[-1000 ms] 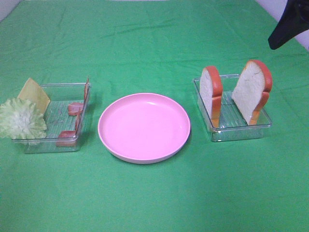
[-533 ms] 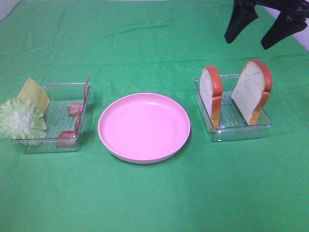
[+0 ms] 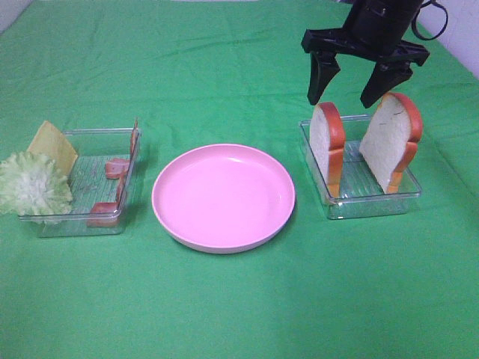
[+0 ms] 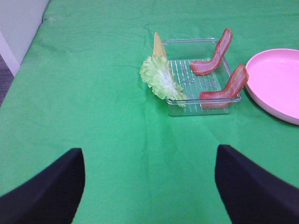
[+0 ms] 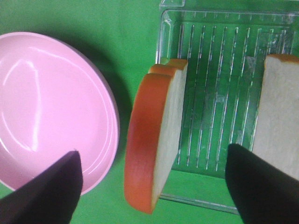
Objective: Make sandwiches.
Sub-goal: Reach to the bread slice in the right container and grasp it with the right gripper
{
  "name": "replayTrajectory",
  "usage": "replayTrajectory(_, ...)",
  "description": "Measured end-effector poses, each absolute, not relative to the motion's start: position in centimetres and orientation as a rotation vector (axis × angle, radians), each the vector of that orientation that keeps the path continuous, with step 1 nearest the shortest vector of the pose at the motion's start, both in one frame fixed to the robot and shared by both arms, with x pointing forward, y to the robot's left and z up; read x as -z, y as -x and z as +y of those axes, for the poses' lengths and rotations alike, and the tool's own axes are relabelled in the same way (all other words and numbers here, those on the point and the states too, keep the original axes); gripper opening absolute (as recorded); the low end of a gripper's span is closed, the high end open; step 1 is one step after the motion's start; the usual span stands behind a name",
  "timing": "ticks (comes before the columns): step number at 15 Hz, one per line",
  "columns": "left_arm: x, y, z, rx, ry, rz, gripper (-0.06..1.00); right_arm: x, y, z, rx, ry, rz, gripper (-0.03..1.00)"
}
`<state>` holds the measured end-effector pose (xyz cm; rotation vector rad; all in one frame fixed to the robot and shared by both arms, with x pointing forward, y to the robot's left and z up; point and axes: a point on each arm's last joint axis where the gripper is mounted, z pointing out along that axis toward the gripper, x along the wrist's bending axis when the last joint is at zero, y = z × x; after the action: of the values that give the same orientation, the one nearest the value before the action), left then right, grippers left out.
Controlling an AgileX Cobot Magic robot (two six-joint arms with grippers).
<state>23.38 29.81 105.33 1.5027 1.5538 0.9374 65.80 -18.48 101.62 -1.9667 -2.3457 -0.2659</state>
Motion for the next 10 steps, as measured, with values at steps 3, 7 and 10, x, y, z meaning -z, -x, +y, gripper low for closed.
replayTrajectory(3,-105.3,-23.4,29.8,-0.937,-1.503,1.554,0.73,-99.7,-66.3,-18.4,0.211,1.957,-2.327,0.76)
replayTrajectory(7,-105.3,-23.4,29.8,-0.937,-1.503,1.554,0.73,-97.1,-66.9,-18.4,0.133,1.951,-2.314,0.70)
replayTrajectory(10,-105.3,-23.4,29.8,-0.937,-1.503,1.554,0.73,-96.8,-67.1,-18.4,0.145,1.959,-2.322,0.53)
